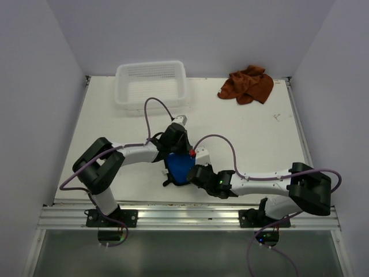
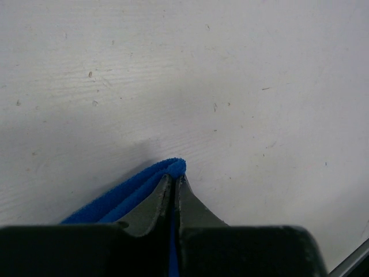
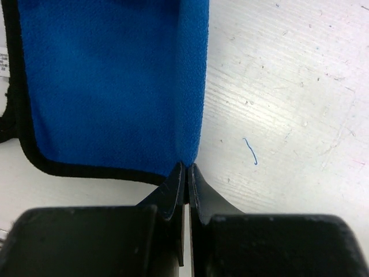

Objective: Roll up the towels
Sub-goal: Roll the towel

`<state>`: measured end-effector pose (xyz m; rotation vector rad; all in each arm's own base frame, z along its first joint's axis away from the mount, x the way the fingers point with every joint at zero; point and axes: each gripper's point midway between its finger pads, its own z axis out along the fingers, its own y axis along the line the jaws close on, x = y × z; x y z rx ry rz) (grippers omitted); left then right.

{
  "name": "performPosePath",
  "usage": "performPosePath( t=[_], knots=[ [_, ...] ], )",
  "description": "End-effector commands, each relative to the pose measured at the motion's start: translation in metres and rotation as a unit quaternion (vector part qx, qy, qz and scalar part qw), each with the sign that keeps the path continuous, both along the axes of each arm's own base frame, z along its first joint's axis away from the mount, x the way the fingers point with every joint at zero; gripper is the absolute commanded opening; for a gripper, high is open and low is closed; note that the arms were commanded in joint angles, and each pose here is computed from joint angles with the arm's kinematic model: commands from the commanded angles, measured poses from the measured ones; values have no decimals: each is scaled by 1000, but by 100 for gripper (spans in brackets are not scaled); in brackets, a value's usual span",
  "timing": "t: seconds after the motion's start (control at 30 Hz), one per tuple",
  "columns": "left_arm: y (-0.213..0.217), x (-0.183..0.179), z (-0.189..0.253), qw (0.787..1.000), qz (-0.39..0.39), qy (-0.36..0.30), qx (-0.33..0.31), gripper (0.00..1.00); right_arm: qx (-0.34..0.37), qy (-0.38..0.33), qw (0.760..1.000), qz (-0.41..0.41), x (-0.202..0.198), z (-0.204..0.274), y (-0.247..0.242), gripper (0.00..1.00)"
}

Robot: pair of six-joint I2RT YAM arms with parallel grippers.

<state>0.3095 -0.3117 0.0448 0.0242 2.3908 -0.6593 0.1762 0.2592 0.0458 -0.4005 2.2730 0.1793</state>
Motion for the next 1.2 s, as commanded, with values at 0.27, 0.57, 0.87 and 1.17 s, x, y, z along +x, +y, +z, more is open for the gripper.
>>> performPosePath(
  t=[0.27, 0.57, 0.87, 1.17],
  knots=[
    [9, 42, 41, 993, 46, -82, -77, 0, -122, -40, 992, 9, -11, 4, -17, 0],
    [17, 41, 42, 991, 45, -86, -93, 0, -202, -73, 976, 32, -19, 1, -13, 0],
    [25, 36, 39, 991, 47, -85, -95, 0, -265, -104, 957, 59, -26, -2, -1, 0],
    [38, 36, 23, 992, 53, -80, -78, 0, -346, -111, 926, 108, -33, -18, 10, 0]
  ],
)
